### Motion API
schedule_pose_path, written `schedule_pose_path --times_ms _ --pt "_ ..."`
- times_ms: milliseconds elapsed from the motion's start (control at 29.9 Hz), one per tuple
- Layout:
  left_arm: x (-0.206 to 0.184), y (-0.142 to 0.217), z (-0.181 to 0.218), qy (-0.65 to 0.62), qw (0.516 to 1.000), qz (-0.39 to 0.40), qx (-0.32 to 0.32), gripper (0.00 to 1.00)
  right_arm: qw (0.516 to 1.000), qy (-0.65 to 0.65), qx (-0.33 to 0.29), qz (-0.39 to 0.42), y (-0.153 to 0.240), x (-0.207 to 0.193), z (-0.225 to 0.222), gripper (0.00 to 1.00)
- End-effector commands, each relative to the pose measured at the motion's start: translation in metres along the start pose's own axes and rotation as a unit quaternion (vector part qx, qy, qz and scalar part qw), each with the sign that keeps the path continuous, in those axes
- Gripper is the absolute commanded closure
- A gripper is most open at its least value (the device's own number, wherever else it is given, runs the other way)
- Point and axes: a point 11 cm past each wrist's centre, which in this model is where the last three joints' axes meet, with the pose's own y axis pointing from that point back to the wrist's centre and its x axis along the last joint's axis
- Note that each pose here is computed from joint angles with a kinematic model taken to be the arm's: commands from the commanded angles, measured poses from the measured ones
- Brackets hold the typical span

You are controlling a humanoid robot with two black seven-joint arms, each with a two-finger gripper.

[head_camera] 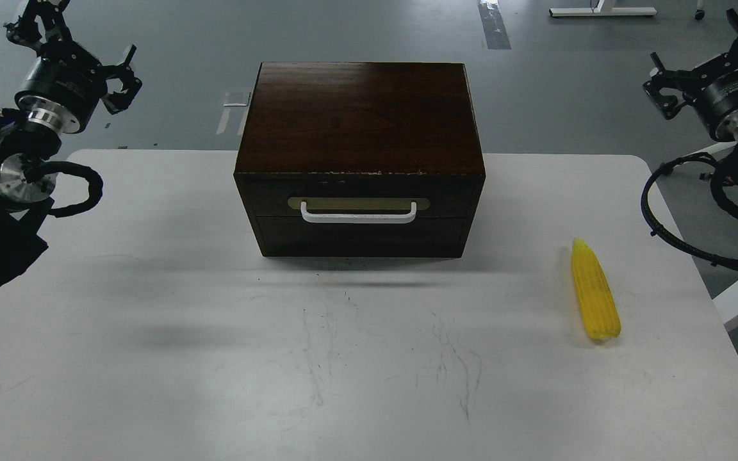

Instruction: Put corn in drawer with both arms

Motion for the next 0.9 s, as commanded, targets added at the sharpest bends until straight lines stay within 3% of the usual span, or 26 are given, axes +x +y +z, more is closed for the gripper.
schedule_pose_path --times_ms 0,534,668,868 --pt "0.0 0.0 -0.001 -0.002 1.0 0.0 0.001 0.01 1.0 0.001 -0.001 0.002 0.001 0.002 0.0 0.0" --pt "0.002 0.001 0.012 -0.025 0.999 -0.011 0.028 0.03 1.0 0.003 0.004 0.001 0.001 0.002 -0.006 0.0" --pt "0.004 0.004 0.061 -0.077 0.996 -0.033 0.012 0.05 1.0 0.003 0.004 0.001 0.001 0.001 -0.007 0.0" --pt "-0.061 -0.011 0.076 -0.214 0.964 -0.149 0.043 0.08 1.0 0.004 0.005 0.0 0.001 0.0 -0.008 0.0"
